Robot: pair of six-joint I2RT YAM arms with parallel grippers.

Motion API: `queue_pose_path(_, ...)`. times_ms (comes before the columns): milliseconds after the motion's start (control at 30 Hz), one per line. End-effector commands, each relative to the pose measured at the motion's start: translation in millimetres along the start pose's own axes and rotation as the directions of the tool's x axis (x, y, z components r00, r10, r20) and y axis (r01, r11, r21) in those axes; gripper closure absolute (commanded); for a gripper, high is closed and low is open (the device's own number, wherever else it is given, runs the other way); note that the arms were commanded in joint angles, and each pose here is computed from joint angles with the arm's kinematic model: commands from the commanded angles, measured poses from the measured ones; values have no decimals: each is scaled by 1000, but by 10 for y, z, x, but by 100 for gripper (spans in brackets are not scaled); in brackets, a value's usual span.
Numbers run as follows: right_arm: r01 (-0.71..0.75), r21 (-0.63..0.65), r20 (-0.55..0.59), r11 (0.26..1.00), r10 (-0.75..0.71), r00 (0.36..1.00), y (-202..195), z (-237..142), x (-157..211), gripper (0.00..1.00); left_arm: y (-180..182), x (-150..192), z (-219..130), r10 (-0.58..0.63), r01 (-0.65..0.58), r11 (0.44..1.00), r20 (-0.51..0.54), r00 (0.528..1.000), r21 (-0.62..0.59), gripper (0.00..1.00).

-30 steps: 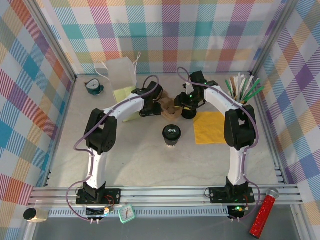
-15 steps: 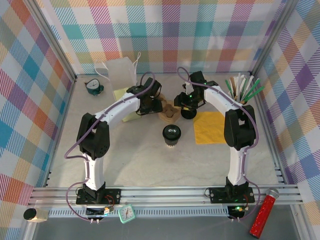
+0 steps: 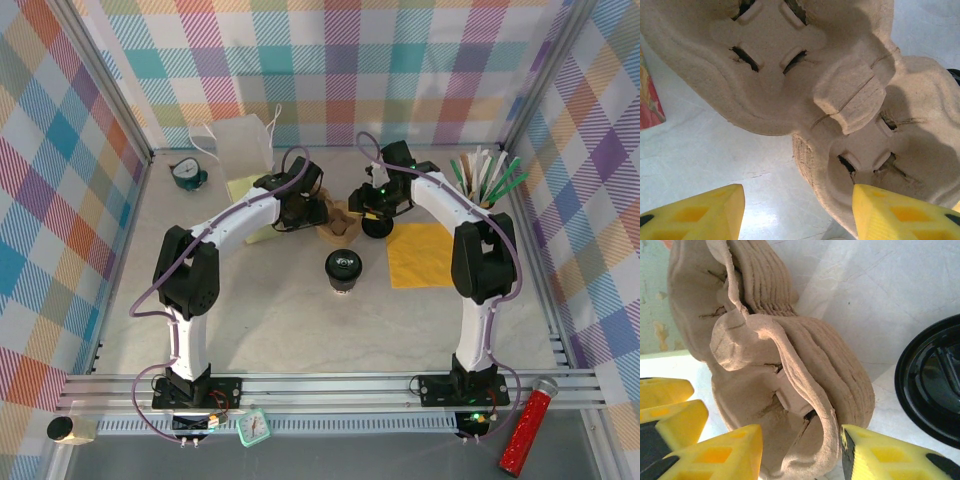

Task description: Pack the takeout coffee

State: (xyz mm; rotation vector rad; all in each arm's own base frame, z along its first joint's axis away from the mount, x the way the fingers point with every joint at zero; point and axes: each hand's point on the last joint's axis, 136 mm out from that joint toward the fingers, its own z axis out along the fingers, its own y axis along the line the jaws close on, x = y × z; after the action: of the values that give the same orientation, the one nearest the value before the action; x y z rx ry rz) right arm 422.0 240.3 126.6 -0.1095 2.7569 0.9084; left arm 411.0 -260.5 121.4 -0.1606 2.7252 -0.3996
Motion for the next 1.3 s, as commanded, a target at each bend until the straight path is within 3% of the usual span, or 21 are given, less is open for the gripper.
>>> queue_pose_path(0, 1, -62, -12, 998, -2, 1000, 166, -93, 79, 54, -10, 23, 2, -9, 9, 1000, -7, 1000, 15, 42)
queue_pose_path(100, -14, -84, -26, 996, 11, 1000, 164, -66, 108, 59, -42, 21, 7, -11, 11, 999, -5, 1000, 34, 42)
queue_pose_path(267, -61, -115, -34, 991, 58, 998, 104, -36, 120, 60, -92, 5, 33, -16, 15, 998, 0, 1000, 61, 47)
queue_pose_path(333, -77, -126, -31, 989, 74, 997, 81, -43, 109, 60, -112, 15, 47, -18, 18, 997, -5, 1000, 72, 54)
queue_pose_path(1267, -73, -173, -18, 982, 71, 997, 168, -141, 133, 63, -307, -51, -248, -68, 58, 978, 43, 997, 201, 57)
